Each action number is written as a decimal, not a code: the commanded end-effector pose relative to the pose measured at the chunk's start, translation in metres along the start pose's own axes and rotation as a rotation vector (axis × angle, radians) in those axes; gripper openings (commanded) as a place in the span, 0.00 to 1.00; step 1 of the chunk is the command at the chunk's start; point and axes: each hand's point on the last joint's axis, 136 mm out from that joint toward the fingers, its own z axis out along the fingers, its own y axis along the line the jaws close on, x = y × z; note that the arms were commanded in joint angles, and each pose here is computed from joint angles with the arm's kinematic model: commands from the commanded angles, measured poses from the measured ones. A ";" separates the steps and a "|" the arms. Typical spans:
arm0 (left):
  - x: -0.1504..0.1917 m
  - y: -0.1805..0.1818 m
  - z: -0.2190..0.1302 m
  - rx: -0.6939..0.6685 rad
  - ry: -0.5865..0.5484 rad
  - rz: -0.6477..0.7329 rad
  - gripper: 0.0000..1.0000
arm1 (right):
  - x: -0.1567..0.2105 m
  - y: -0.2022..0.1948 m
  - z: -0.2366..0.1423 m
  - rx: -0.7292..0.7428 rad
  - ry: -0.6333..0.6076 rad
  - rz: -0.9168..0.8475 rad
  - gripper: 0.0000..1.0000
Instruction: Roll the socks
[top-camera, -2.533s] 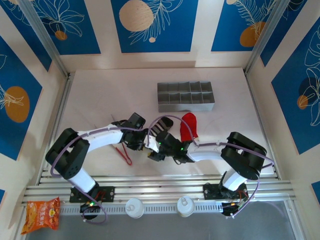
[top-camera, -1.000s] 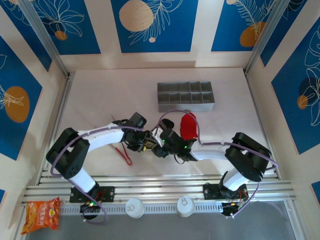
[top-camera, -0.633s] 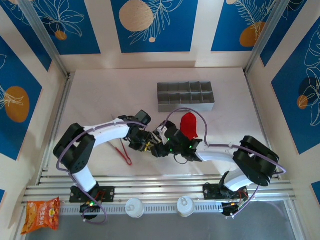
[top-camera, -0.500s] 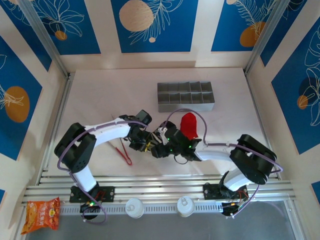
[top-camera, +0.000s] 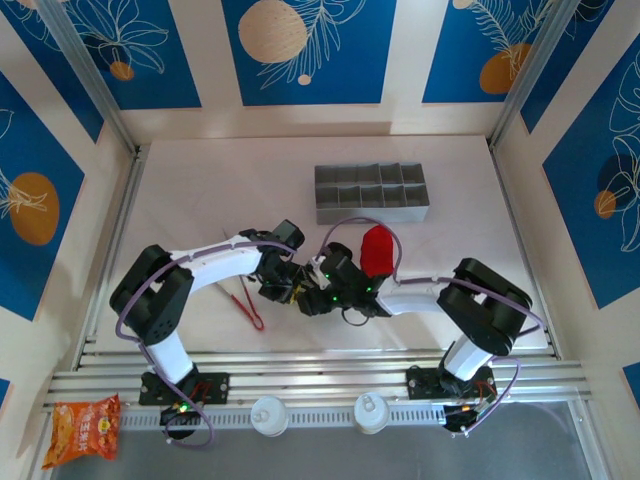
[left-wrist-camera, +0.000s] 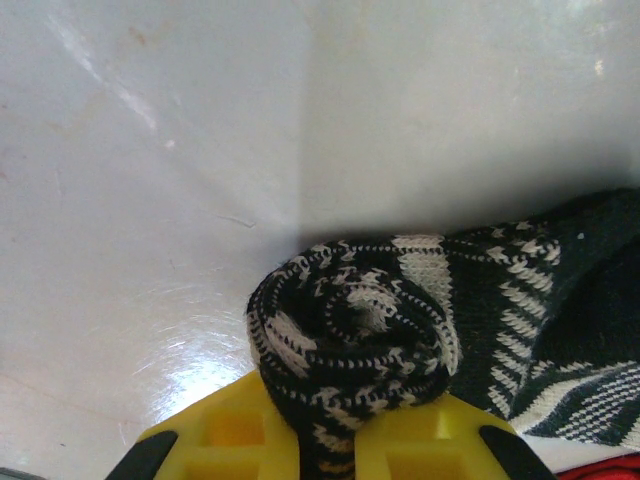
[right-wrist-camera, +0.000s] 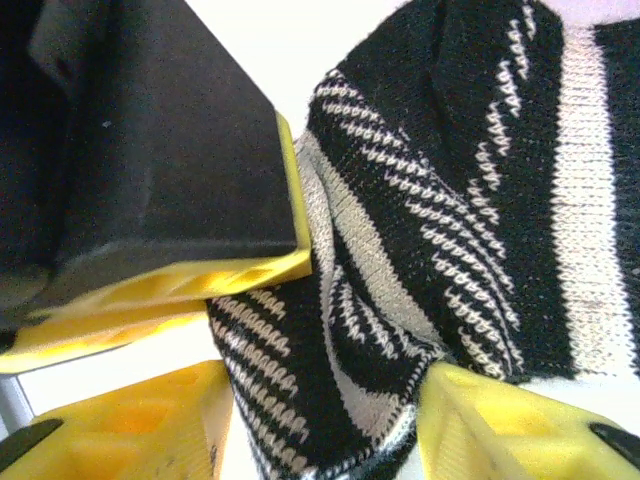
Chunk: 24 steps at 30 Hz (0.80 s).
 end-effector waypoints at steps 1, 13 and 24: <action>-0.015 0.065 0.022 -0.259 -0.064 -0.021 0.00 | 0.002 0.009 0.008 -0.041 0.043 0.012 0.42; -0.014 0.059 0.020 -0.235 -0.068 -0.008 0.00 | 0.041 -0.012 0.008 0.053 0.195 0.129 0.01; -0.021 0.008 -0.031 0.041 -0.172 0.157 0.60 | 0.074 -0.039 0.001 0.067 0.294 0.300 0.00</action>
